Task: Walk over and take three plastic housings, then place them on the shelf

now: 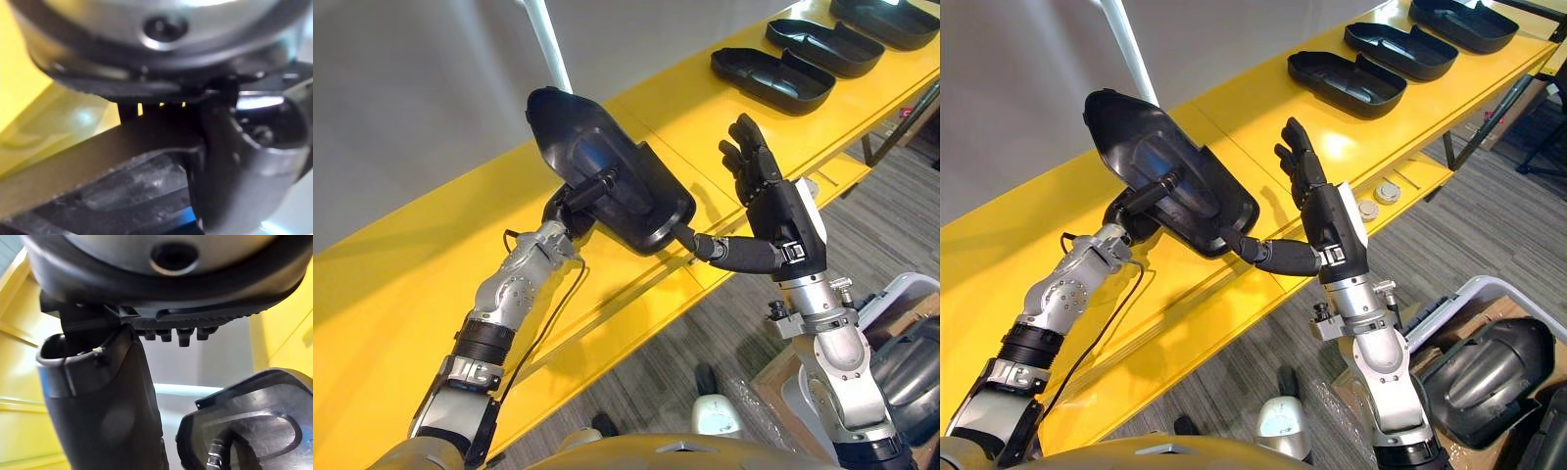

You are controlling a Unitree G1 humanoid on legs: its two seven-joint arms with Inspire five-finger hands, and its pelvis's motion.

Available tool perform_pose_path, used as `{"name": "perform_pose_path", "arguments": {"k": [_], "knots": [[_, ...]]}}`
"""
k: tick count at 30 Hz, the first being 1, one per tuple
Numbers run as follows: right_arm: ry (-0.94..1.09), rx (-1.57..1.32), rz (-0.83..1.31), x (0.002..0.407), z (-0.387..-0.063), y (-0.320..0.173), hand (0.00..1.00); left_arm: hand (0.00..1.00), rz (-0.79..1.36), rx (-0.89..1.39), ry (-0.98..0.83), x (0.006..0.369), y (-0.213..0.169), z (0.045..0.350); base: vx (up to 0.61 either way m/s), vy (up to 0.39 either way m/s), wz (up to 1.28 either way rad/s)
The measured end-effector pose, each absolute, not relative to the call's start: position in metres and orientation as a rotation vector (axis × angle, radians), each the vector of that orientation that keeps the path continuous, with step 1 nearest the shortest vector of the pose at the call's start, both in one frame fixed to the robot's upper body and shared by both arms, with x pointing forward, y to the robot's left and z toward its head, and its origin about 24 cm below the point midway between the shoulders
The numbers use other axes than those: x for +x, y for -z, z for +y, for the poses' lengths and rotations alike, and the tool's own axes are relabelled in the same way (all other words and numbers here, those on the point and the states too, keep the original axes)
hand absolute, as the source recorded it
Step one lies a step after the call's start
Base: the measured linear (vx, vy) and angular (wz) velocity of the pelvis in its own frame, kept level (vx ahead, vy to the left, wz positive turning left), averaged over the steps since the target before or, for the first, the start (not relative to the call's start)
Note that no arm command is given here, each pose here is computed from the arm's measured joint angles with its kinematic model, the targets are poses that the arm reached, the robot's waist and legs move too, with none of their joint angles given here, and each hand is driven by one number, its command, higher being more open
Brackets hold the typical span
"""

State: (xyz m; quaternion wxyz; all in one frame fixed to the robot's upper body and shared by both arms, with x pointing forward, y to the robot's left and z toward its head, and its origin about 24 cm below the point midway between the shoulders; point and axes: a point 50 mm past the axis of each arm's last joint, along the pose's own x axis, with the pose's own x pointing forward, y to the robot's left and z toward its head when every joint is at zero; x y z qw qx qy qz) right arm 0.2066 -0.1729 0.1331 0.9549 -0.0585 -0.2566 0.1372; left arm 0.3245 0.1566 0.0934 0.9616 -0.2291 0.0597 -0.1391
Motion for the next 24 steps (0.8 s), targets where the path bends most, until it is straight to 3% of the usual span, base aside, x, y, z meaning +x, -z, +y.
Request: {"name": "perform_pose_path", "arguments": {"k": [6, 7, 11, 24], "knots": [[-0.287, -0.117, -0.525, 0.208, -0.173, -0.135, 1.00, 0.00, 0.106, -0.439, 0.250, 0.339, -0.105, 0.155, -0.05, -0.029, -0.05], [-0.287, -0.118, -0.525, 0.208, -0.173, -0.135, 1.00, 1.00, 0.103, -0.421, 0.246, 0.340, -0.106, 0.155, -0.03, -0.022, -0.02], [-0.311, -0.100, -0.520, 0.209, -0.172, -0.136, 1.00, 1.00, 0.063, -0.348, 0.197, 0.349, -0.121, 0.156, -0.04, -0.018, -0.03], [-0.341, -0.057, -0.540, 0.214, -0.168, -0.143, 1.00, 1.00, -0.014, -0.072, -0.019, 0.368, -0.158, 0.203, -0.02, -0.011, -0.04]]}}
